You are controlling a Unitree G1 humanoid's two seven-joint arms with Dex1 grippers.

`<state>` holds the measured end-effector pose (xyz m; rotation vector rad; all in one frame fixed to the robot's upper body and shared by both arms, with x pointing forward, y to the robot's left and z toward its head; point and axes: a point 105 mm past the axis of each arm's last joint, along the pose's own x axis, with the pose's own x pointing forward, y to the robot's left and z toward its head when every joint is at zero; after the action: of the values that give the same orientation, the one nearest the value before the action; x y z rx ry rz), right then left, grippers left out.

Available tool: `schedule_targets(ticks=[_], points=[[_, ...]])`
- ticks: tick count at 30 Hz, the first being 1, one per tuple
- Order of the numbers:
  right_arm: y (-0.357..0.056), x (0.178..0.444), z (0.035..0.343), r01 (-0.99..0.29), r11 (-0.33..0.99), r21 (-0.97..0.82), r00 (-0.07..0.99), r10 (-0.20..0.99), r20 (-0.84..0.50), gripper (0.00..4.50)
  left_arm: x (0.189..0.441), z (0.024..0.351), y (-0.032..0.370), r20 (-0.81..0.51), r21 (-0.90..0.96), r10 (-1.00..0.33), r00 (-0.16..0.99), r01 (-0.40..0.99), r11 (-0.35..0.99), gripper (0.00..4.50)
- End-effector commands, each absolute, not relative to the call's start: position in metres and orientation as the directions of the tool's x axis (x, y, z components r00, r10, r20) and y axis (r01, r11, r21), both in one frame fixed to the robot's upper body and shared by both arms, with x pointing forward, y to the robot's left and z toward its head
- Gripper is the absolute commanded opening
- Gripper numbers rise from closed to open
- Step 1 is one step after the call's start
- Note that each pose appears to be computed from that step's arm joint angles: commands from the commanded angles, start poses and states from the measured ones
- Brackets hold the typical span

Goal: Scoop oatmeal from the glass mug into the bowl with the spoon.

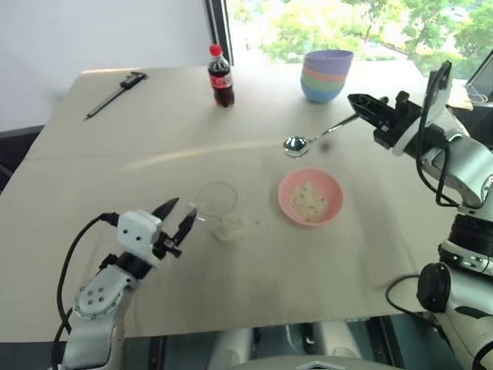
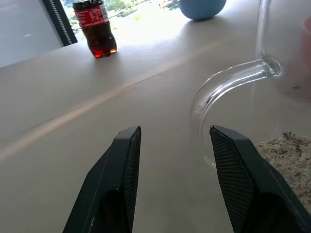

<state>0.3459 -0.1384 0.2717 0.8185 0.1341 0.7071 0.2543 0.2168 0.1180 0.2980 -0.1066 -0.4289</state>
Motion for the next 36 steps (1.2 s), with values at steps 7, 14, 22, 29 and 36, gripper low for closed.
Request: schedule_targets(ticks=[7, 14, 22, 29, 36], points=[[-0.141, 0.336, 0.287, -0.56, 0.468, 0.684, 0.761, 0.617, 0.201, 0.0, 0.268, 0.132, 0.201, 0.094, 0.332, -0.495, 0.864, 0.442, 0.833, 2.29], [-0.141, 0.336, 0.287, -0.555, 0.481, 0.679, 0.769, 0.607, 0.199, 0.0, 0.269, 0.132, 0.192, 0.106, 0.311, -0.503, 0.858, 0.452, 0.836, 0.03], [-0.121, 0.329, 0.306, -0.639, 0.455, 0.62, 0.707, 0.665, 0.242, 0.0, 0.274, 0.13, 0.188, 0.098, 0.292, -0.484, 0.87, 0.44, 0.849, 0.03], [-0.074, 0.31, 0.324, -0.795, 0.408, 0.449, 0.546, 0.803, 0.239, 0.0, 0.291, 0.145, 0.195, 0.134, 0.329, -0.421, 0.897, 0.361, 0.873, 0.03], [-0.028, 0.301, 0.316, -0.912, 0.343, 0.226, 0.383, 0.909, 0.166, 0.0, 0.322, 0.167, 0.194, 0.177, 0.434, -0.423, 0.889, 0.315, 0.844, 0.03]])
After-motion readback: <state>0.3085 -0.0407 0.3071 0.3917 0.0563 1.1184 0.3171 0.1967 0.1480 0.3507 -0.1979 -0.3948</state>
